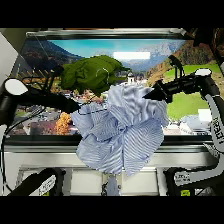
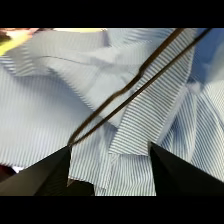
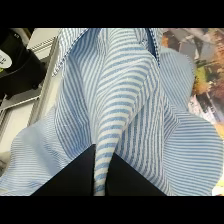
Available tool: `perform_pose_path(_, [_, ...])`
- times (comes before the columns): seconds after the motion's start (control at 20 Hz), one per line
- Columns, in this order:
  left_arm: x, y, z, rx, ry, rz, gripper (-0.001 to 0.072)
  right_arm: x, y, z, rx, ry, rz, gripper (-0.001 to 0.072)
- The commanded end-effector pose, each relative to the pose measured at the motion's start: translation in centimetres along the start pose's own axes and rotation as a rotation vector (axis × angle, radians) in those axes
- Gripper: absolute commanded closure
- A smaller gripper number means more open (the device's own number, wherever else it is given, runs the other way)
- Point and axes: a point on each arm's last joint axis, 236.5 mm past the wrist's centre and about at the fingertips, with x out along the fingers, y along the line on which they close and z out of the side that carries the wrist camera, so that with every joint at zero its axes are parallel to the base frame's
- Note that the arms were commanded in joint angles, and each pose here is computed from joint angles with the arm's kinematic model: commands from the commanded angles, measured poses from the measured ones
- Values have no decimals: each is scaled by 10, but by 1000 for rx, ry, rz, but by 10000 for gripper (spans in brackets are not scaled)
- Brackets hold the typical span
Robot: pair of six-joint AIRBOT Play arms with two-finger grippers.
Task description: Fold the clothes and pants, and hang the long-sleeved shirts on hangers.
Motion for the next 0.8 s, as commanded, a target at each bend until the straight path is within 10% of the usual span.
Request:
perform_pose_path(0.0, [-19, 12, -1, -148, -126, 114, 201, -5, -19, 30, -14, -79, -136, 699])
perform_pose_path(0.75, [146, -59, -26, -270, -95, 60, 201, -20, -15, 74, -36, -117, -312, 698])
